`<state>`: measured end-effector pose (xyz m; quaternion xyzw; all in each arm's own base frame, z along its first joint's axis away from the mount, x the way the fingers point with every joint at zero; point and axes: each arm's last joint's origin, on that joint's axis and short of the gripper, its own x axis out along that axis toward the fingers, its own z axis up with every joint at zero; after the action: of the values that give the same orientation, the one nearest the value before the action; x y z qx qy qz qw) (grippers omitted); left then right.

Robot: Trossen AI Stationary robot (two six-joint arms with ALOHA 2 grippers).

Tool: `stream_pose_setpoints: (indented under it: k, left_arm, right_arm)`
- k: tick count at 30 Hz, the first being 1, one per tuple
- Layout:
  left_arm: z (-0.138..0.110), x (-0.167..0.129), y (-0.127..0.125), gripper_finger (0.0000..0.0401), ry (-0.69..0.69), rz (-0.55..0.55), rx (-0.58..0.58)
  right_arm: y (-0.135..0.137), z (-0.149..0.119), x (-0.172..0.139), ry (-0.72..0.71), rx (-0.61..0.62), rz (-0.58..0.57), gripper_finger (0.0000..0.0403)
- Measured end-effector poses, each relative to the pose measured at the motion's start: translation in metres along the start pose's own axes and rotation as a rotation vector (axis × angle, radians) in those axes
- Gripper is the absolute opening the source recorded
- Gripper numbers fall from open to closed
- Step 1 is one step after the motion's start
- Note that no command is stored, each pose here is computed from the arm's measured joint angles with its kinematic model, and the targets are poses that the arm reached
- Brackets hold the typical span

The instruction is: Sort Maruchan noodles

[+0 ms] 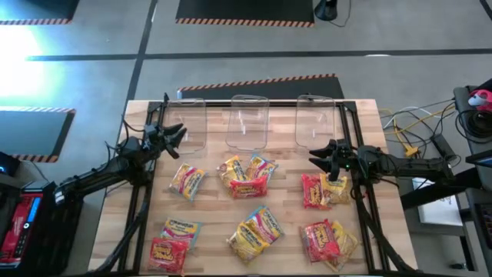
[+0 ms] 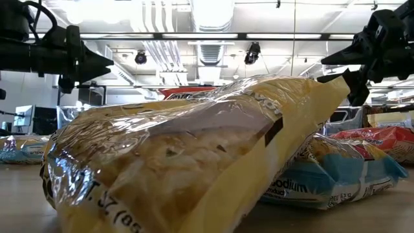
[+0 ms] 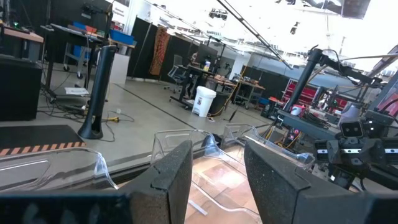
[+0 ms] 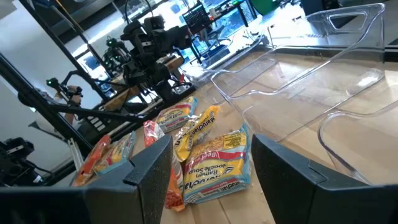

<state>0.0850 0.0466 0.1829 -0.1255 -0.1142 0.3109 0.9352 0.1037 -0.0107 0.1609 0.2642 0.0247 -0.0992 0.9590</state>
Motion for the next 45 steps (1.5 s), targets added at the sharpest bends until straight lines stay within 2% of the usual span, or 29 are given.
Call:
stream_pose_setpoints:
  k: [31, 37, 45]
  left_arm:
    - [0.0001, 0.0000, 0.0003, 0.0131, -0.003, 0.010, -0.001]
    - [0.0002, 0.0000, 0.0006, 0.0131, -0.007, 0.021, -0.077]
    - [0.0003, 0.0000, 0.0007, 0.0131, -0.009, 0.023, -0.068]
  right_arm:
    - [-0.0001, -0.0001, 0.0000, 0.000, 0.000, 0.000, 0.0208]
    - [0.0000, 0.0000, 0.0000, 0.000, 0.000, 0.000, 0.0208]
    - [0.0000, 0.0000, 0.0000, 0.000, 0.000, 0.000, 0.0208]
